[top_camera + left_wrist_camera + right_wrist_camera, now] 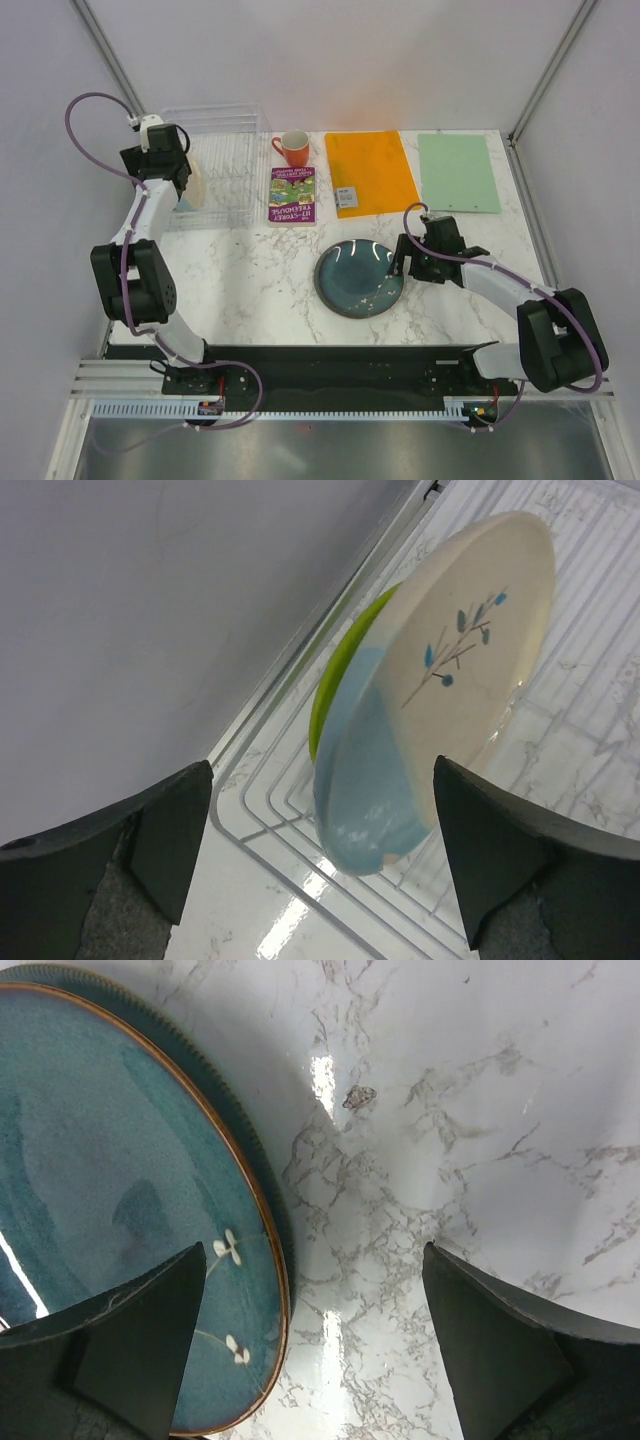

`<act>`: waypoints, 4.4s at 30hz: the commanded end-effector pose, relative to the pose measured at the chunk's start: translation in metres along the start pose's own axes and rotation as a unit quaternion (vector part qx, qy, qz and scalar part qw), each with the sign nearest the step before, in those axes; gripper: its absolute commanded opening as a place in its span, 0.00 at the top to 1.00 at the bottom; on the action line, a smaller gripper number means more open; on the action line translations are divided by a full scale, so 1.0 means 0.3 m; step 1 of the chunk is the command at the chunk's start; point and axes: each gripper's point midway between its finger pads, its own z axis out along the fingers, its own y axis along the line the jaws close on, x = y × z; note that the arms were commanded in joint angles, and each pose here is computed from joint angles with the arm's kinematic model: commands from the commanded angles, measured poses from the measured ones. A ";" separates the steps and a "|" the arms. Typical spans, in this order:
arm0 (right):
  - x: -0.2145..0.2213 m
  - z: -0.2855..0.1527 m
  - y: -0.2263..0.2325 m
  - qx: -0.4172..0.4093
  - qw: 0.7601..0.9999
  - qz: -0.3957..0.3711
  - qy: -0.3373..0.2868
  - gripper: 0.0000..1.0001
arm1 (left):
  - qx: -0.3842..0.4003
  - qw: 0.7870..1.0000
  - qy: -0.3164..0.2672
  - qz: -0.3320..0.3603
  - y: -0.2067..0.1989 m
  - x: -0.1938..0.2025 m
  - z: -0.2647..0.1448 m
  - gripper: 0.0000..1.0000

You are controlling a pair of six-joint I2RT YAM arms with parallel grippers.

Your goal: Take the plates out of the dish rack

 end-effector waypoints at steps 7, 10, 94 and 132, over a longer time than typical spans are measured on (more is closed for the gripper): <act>-0.069 0.036 0.052 -0.031 0.999 -0.020 -0.013 0.09 | 0.055 0.998 0.006 -0.023 -0.057 -0.009 0.099 0.64; -0.063 0.040 0.051 -0.031 0.999 -0.020 -0.011 0.09 | 0.063 0.998 0.006 -0.030 -0.062 -0.012 0.091 0.91; -0.134 -0.267 0.563 -0.379 0.920 -0.012 -0.099 0.20 | 0.685 0.680 0.152 -0.213 -0.414 0.351 -1.264 0.98; -0.131 -0.245 0.285 -0.210 0.968 0.027 -0.133 1.00 | 0.498 0.857 0.040 -0.126 -0.235 0.453 -0.984 0.15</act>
